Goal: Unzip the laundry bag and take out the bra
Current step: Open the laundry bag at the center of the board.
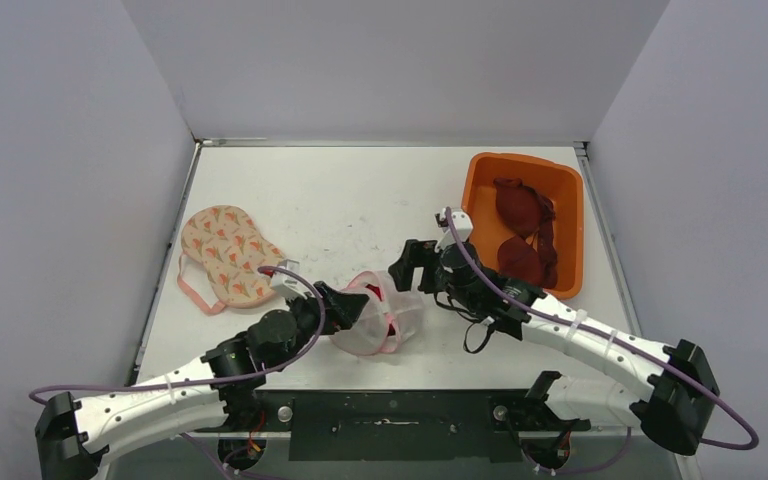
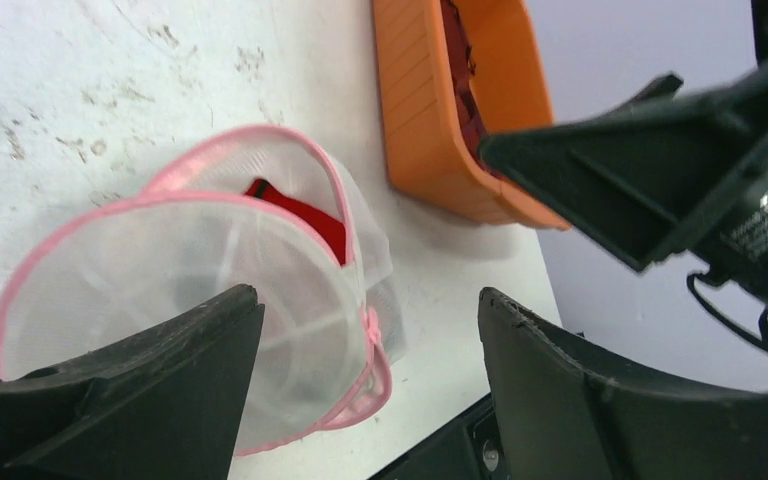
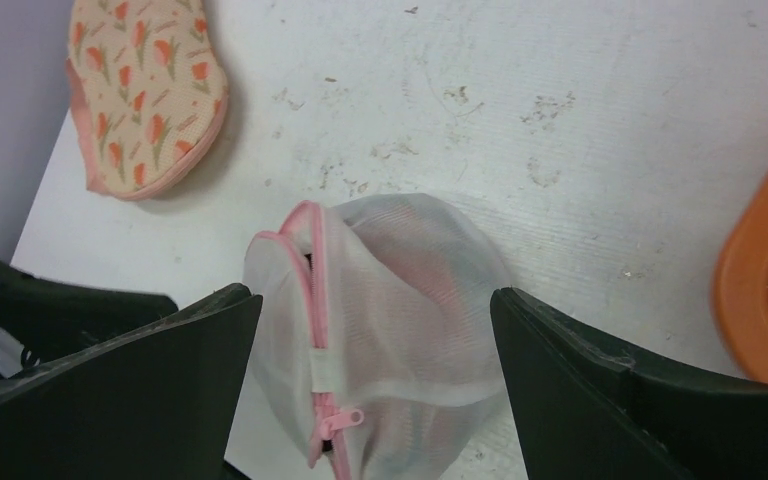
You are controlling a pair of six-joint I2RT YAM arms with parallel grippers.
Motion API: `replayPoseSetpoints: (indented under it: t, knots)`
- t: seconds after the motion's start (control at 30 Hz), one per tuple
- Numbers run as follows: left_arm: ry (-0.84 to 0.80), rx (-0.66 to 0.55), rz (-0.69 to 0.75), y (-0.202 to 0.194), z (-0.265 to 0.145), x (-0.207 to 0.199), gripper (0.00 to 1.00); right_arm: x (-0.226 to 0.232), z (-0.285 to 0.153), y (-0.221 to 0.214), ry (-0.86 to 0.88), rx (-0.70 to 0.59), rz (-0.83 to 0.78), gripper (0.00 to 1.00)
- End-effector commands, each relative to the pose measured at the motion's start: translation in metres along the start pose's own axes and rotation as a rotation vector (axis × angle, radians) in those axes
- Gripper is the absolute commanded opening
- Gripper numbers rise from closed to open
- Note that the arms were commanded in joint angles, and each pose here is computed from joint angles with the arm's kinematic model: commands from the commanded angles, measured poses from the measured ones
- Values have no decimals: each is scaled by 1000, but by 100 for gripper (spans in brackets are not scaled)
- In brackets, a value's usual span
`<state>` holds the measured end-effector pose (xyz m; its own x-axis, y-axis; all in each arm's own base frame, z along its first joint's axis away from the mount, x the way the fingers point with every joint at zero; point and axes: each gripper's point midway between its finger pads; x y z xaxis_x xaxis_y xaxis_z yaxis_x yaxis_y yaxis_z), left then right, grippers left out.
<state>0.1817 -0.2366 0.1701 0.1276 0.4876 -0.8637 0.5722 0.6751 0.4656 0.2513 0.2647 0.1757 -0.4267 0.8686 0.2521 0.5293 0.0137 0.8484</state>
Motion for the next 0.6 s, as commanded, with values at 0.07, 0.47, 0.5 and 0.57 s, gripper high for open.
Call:
replayPoseSetpoints:
  t: [0.07,0.47,0.5,0.57]
  knots:
    - [71,-107,52,36,-16,-1,77,48,-21,-2,99,5,-79,87]
    - [143,-156,-17,44,-32,29,77,50,12,-56,21,163,-241,82]
    - [146,-156,-18,44,-33,29,77,52,14,-57,25,165,-242,82]
    - [149,-153,-16,44,-33,30,77,56,16,-58,33,165,-245,80]
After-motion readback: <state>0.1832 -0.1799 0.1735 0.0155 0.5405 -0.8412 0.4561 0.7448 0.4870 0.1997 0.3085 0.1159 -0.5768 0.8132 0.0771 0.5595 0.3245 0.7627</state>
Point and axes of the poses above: each gripper's point midway between its finger pads, its own z axis out along the fingers, its own x axis along the line the jaws close on, y = z × x, and after that the axes turned 11 degrees about -z, right-handed
